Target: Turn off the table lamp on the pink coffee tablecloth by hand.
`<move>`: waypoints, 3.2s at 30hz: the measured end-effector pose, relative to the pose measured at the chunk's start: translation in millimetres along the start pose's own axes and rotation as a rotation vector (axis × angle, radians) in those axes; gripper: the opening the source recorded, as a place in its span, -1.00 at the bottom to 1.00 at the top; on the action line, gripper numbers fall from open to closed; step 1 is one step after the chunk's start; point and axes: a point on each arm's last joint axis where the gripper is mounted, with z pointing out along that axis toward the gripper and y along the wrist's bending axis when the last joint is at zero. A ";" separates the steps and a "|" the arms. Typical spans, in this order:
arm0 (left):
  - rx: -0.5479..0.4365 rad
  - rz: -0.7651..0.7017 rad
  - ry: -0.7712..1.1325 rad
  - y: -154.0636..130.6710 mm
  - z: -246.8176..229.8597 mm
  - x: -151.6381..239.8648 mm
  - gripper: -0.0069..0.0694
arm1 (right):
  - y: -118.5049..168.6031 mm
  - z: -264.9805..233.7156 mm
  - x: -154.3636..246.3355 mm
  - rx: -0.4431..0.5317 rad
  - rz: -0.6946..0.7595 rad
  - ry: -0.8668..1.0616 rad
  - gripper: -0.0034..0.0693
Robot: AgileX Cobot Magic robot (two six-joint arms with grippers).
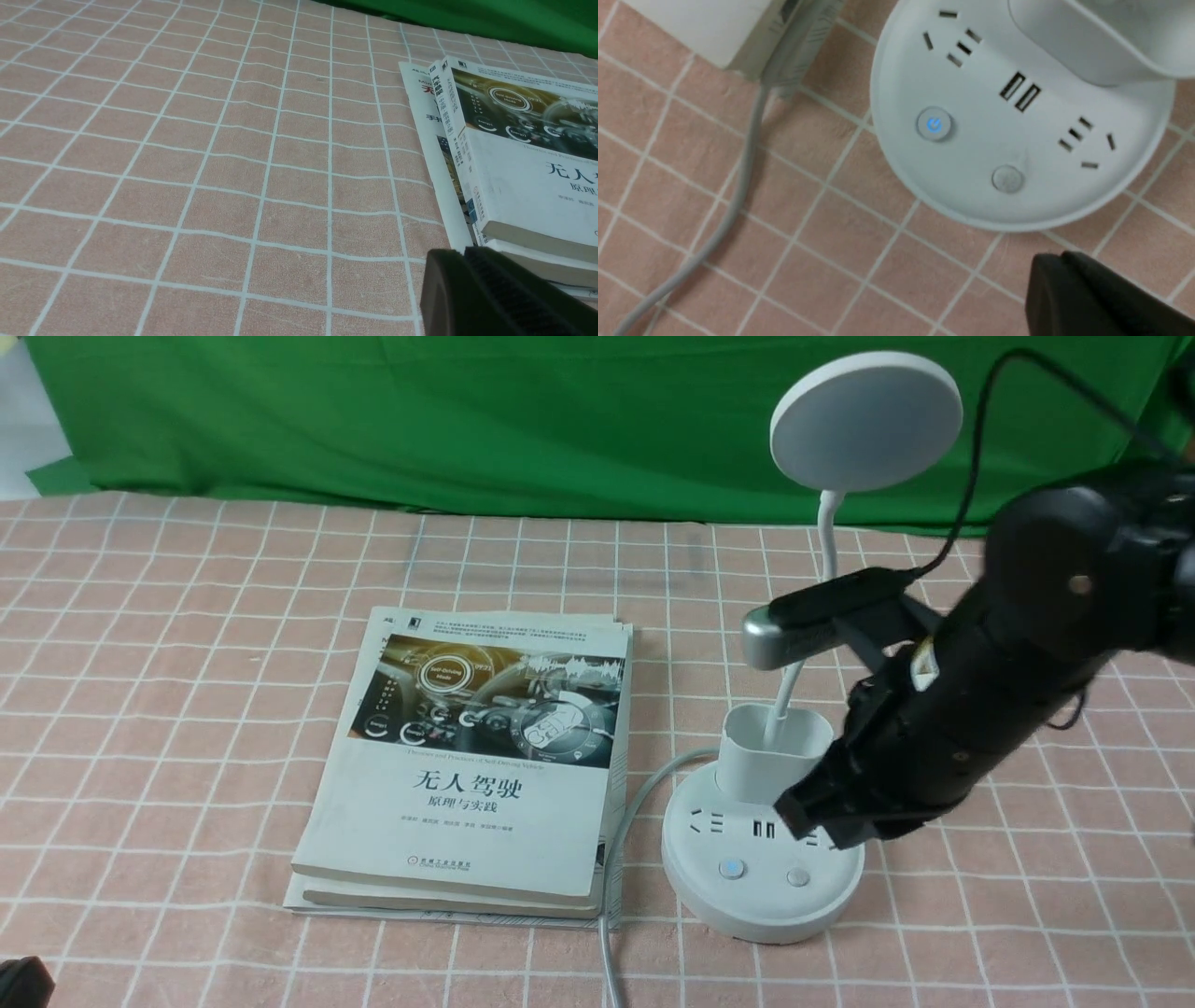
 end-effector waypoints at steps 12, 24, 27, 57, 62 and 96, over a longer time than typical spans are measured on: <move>0.000 0.000 0.000 0.0 0.0 0.0 -0.80 | 0.9 -44.4 64.7 -0.005 0.014 -0.066 -0.77; 0.000 0.000 0.000 0.0 0.0 0.0 -0.80 | -2.4 -65.6 66.9 0.042 -0.022 -0.267 -0.81; 0.000 0.000 0.000 0.0 0.0 0.0 -0.80 | -6.9 -71.6 83.4 0.085 -0.053 -0.386 -0.81; 0.000 0.000 0.000 0.0 0.0 0.0 -0.80 | -50.4 10.9 272.4 0.459 0.298 -1.001 -0.80; 0.000 0.000 0.000 0.0 0.0 0.0 -0.80 | -50.3 11.4 272.7 0.480 0.258 -0.983 -0.80; 0.000 0.000 0.000 0.0 0.0 0.0 -0.80 | -50.3 11.4 272.6 0.460 0.293 -0.994 -0.69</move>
